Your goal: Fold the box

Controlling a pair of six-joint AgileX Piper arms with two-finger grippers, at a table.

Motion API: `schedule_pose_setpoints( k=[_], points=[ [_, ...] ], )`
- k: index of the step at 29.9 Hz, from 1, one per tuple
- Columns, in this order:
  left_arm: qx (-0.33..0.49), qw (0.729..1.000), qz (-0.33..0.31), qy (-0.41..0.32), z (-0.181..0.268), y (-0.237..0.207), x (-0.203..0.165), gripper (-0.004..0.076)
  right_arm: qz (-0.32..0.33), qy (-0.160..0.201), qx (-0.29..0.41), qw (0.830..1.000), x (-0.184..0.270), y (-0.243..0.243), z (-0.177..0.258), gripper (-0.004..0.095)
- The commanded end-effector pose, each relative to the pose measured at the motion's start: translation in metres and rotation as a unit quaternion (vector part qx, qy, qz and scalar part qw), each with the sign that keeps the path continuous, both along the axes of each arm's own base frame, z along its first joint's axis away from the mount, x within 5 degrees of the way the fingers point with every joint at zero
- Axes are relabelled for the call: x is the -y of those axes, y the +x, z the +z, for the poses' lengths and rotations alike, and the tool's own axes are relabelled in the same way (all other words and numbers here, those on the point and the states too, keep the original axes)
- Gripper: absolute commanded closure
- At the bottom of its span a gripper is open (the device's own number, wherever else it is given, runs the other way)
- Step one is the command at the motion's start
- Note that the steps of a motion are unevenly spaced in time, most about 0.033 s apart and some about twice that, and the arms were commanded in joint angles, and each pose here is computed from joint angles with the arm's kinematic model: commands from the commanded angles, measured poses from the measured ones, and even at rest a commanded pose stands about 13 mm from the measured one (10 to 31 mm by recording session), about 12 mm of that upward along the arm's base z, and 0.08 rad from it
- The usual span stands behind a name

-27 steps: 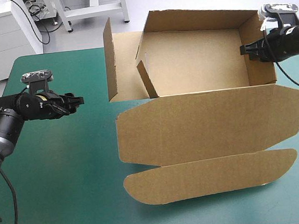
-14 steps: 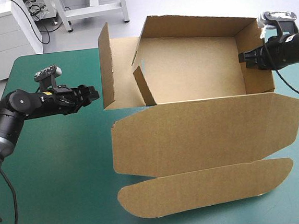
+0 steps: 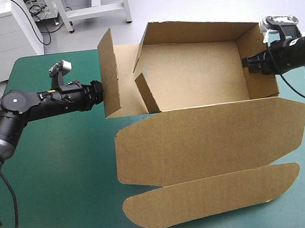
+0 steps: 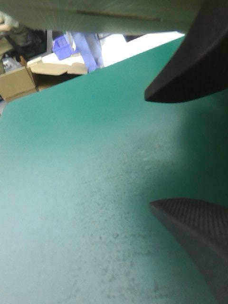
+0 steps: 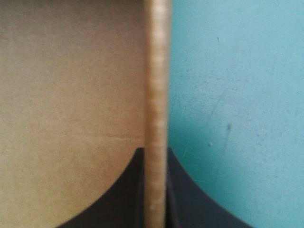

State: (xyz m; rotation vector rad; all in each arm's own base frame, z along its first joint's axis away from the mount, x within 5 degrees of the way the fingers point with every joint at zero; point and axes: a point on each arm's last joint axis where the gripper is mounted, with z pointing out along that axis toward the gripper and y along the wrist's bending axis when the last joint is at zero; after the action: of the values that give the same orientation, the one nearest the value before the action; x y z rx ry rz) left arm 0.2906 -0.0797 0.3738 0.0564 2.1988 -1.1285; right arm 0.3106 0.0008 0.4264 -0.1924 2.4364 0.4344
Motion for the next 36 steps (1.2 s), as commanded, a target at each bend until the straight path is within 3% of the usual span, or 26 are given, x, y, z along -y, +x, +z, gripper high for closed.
schedule_pose_setpoints(
  k=[1,17,22,36],
  points=[
    [0.048,0.996,-0.024,-0.071,0.031,-0.011,0.006,0.0302,0.009,0.020,0.035,0.999,-0.005,-0.016,0.023,0.0928],
    [0.081,0.988,-0.091,-0.096,0.047,-0.032,0.012,0.0302,0.003,0.001,0.018,1.000,-0.002,-0.006,0.012,0.0922],
    [0.092,0.986,-0.098,-0.103,0.052,-0.037,0.013,0.0302,0.013,-0.026,0.008,1.000,-0.021,0.000,0.003,0.0922],
    [0.084,0.983,-0.129,-0.103,0.051,-0.042,0.015,0.0302,0.037,-0.020,0.033,0.999,-0.062,0.012,-0.003,0.0922]
  ],
)
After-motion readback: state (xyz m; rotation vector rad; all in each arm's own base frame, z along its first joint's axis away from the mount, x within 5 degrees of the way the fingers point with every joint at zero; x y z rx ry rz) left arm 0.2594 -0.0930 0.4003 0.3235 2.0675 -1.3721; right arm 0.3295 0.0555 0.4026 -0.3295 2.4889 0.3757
